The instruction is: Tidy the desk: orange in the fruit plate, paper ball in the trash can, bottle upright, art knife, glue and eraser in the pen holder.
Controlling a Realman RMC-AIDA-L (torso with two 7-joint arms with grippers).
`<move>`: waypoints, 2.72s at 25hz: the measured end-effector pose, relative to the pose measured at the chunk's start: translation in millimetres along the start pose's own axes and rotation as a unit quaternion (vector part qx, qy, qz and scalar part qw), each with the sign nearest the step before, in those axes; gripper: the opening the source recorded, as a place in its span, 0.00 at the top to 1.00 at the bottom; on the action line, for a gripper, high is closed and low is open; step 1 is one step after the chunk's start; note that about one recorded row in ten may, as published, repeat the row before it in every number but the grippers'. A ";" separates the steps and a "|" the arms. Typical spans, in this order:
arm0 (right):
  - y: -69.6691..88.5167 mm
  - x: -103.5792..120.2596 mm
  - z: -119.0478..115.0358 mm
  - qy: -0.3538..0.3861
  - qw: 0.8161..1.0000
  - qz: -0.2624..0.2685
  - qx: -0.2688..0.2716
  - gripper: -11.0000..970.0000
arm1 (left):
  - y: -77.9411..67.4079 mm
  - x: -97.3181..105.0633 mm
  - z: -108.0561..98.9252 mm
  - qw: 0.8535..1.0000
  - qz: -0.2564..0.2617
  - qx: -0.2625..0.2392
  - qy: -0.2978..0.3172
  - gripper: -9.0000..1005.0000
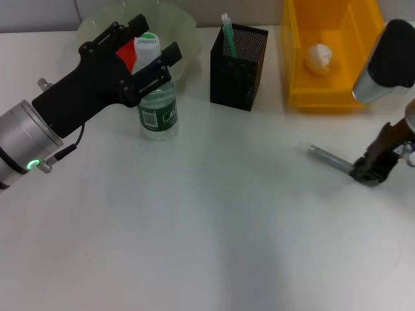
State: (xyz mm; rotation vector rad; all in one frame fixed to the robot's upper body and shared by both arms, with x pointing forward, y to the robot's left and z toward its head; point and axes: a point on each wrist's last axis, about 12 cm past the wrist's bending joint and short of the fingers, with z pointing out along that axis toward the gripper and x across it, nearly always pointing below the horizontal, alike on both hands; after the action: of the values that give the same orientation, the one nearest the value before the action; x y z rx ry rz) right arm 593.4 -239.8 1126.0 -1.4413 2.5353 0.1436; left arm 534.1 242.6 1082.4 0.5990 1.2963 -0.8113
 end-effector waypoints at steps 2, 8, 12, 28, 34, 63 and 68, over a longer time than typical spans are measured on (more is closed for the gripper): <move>-0.5 -1.9 -5.8 -0.041 0.999 0.015 -0.012 0.84 | -0.1 -0.2 -0.2 1.000 0.000 0.000 -0.001 0.27; -11.0 5.2 -25.3 -0.226 0.971 0.081 -0.021 0.84 | 0.5 -0.3 -3.8 1.000 0.000 -0.006 -0.003 0.27; -14.2 -2.1 -14.0 -0.344 0.931 0.123 -0.016 0.84 | 0.6 0.4 -5.3 1.000 -0.002 -0.011 -0.004 0.27; -8.0 -53.4 35.7 -0.592 0.796 0.100 0.077 0.84 | -1.0 0.7 -0.8 1.000 -0.007 -0.005 -0.004 0.27; -6.3 -64.9 37.3 -0.587 0.802 0.063 0.097 0.84 | 0.4 0.0 -0.2 1.000 -0.007 -0.008 -0.005 0.27; -4.4 -77.8 57.6 -0.526 0.840 0.075 0.105 0.84 | 0.5 2.5 1.7 1.000 0.004 -0.007 -0.001 0.27; -4.4 -77.6 57.7 -0.527 0.840 0.078 0.104 0.84 | 0.1 3.5 1.5 1.000 0.003 -0.008 0.001 0.37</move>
State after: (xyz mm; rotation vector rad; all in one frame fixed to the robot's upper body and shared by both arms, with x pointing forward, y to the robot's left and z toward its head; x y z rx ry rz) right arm 643.7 -166.1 1088.6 -0.7151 1.6494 0.5072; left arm 535.3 240.9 1079.2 0.5920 1.3015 -0.7952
